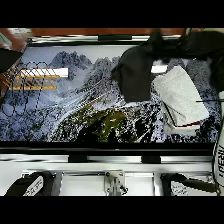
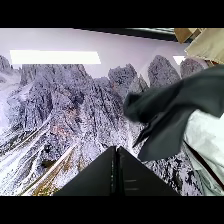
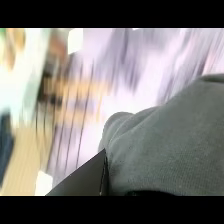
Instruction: Fold the shirts.
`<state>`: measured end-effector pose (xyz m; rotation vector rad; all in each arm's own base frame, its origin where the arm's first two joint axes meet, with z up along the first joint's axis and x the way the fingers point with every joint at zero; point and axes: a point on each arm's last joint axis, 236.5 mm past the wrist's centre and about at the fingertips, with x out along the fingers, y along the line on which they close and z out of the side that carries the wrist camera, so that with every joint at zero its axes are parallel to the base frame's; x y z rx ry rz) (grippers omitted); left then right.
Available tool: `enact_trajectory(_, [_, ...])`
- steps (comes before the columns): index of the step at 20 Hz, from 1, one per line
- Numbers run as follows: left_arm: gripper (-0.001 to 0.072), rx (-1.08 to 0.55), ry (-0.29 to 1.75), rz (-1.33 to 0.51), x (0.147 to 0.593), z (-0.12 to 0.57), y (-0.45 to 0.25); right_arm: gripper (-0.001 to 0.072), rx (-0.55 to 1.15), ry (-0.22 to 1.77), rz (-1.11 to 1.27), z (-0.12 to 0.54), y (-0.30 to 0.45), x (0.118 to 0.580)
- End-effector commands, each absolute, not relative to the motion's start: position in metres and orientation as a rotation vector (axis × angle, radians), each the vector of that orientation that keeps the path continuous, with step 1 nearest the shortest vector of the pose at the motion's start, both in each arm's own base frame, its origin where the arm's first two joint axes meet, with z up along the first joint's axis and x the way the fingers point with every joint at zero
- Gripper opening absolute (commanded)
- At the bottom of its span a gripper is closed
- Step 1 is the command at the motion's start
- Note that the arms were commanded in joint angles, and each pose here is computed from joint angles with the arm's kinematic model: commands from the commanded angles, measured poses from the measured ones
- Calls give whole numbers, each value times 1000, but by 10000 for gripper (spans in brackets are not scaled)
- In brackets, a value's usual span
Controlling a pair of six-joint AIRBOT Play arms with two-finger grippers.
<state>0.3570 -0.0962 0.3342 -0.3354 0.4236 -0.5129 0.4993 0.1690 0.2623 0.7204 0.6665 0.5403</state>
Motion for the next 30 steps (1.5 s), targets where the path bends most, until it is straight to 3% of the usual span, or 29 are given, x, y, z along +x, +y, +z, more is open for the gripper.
enact_trajectory(1, [43,-335,424,-512,357,334,-96,79,779,377,378,315,91,542])
enact_trajectory(8, [43,-336,425,-512,357,334,-96,79,800,-186,48,397,-66,571])
enact_trajectory(11, [43,-336,425,-512,357,334,-96,79,742,-225,-29,390,-97,576])
enact_trajectory(15, [43,-333,440,-520,355,331,-98,79,752,35,-4,305,-80,608])
enact_trajectory(18, [43,-333,441,-520,354,331,-98,79,710,282,59,255,-50,600])
enact_trajectory(22, [43,-332,440,-520,355,331,-98,80,672,581,119,228,-41,539])
enact_trajectory(30, [44,-333,440,-521,354,331,-98,79,570,1155,-228,163,-104,382])
